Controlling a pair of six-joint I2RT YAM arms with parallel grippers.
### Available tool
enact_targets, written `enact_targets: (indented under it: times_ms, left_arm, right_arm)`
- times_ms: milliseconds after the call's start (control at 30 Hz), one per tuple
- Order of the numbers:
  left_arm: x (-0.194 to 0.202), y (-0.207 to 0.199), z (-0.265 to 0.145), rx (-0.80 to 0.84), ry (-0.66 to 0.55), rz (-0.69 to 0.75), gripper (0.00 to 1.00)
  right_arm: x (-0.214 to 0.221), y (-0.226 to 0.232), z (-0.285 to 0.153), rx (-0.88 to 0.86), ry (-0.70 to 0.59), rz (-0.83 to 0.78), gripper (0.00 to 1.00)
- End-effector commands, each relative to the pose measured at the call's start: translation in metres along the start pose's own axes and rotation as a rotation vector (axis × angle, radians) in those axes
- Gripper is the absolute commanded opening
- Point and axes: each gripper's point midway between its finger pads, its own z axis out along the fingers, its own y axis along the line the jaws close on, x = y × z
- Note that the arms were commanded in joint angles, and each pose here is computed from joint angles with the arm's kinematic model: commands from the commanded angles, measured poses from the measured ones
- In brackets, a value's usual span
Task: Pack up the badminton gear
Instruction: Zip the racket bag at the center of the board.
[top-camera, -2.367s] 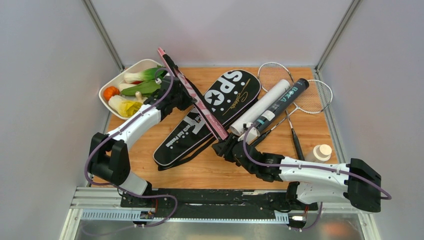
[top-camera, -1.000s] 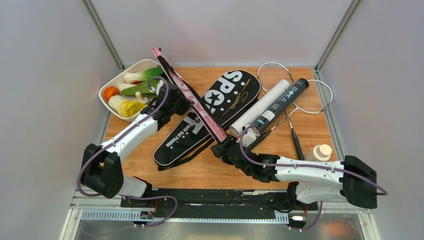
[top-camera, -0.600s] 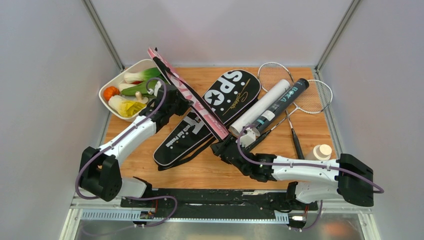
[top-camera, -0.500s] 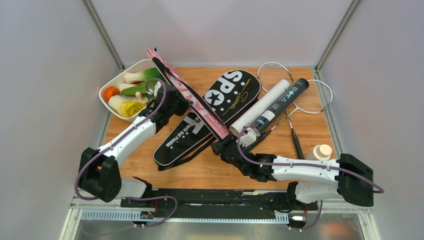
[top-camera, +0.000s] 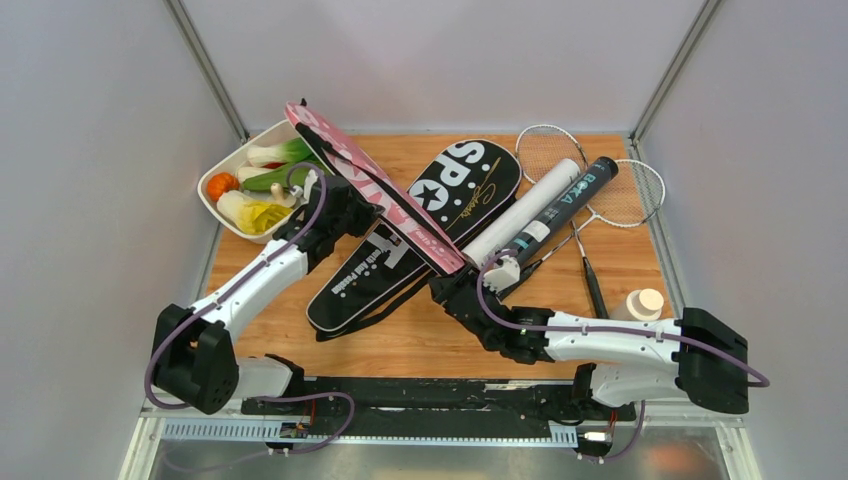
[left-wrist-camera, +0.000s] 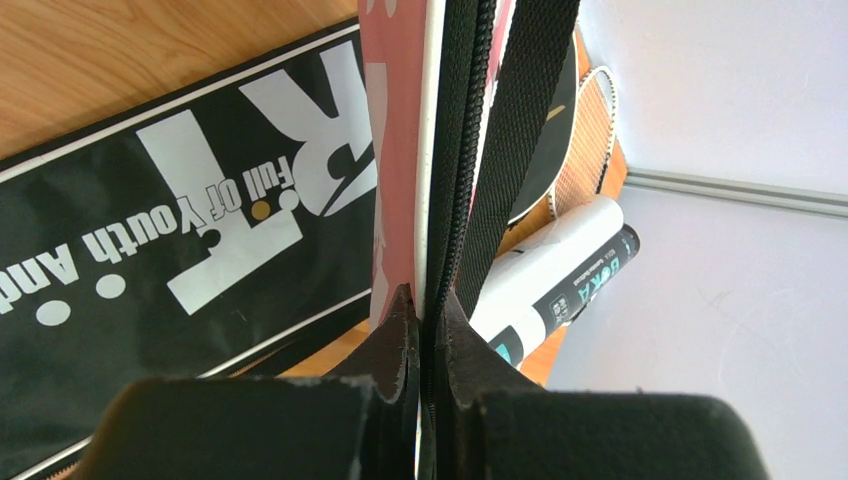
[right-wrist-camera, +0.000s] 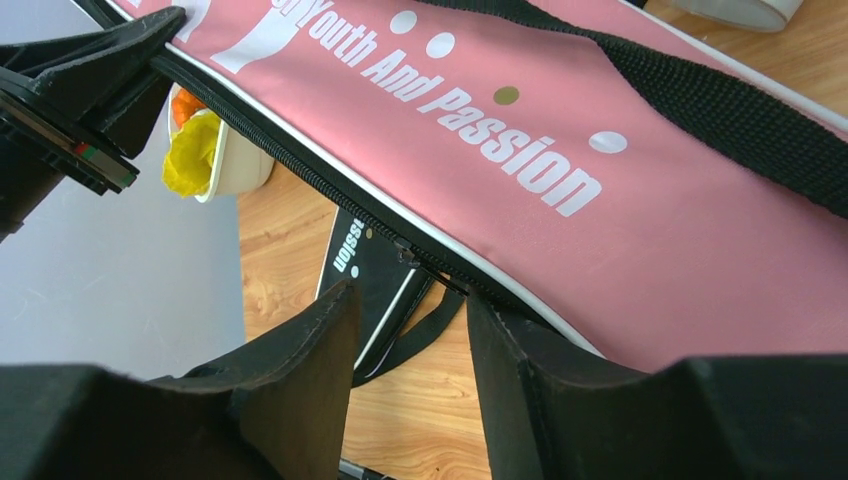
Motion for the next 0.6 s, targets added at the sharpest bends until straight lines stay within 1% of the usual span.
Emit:
enact_targets:
  times_ms: [0, 200, 333, 400, 467, 567]
  left_arm:
    - [-0.008, -0.036, -0.023, 0.125, -0.012, -0.035, 0.00]
    - [-0.007, -0.033, -0.022, 0.122, -0.011, -0.033, 0.00]
    - [-0.004, -0.032, -0.021, 0.123, 0.003, -0.035, 0.00]
    - [-0.003, -0.031, -0.020, 0.121, 0.006, -0.038, 0.00]
    - [-0.002, -0.030, -0.020, 0.120, 0.010, -0.043, 0.00]
    - [0.000, -0.028, -0.022, 0.107, 0.014, -0.066, 0.00]
  right_arm:
    - [-0.029, 0.009, 0.001, -0.011, -0.114, 0.059, 0.48]
    - [-0.036, 0.004, 0.000, -0.006, -0.141, 0.060, 0.40]
    - [-0.040, 0.001, 0.002, 0.004, -0.154, 0.056, 0.38]
    - [-0.042, 0.001, 0.004, 0.008, -0.155, 0.052, 0.39]
    - [-0.042, 0.001, 0.005, 0.011, -0.155, 0.041, 0.44]
    - [-0.040, -0.002, 0.007, 0.020, -0.156, 0.034, 0.46]
